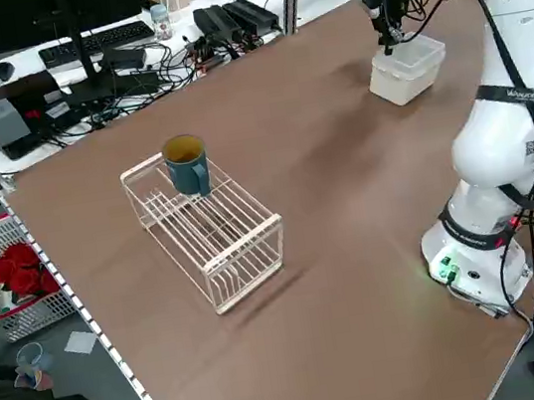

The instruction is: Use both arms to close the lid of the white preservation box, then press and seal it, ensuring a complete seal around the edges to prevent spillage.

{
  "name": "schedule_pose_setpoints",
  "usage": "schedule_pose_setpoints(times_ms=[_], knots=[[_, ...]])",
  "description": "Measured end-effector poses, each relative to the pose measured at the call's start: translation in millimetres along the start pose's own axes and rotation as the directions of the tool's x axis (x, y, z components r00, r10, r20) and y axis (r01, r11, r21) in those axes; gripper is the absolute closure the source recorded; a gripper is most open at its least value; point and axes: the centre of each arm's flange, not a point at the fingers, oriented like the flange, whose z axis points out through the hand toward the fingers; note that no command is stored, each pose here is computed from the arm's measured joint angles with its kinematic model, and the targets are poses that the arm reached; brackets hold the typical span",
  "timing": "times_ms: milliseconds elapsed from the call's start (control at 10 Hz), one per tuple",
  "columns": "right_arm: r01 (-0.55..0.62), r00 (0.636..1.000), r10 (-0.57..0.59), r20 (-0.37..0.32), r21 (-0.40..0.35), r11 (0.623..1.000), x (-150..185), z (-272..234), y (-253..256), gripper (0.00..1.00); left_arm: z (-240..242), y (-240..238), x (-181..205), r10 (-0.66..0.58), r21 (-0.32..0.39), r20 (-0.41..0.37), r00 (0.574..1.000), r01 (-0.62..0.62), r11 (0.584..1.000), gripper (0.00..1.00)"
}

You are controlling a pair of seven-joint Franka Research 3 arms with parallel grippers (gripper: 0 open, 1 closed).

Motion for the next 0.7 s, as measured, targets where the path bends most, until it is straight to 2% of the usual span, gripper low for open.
schedule_pose_setpoints(times_ms=[700], knots=[[-0.014,1.000,0.015,0.008,-0.036,0.999,-5,20,1,0.99,0,0,0,0.000,0.000,0.000,1.000,0.000,1.000,0.99]])
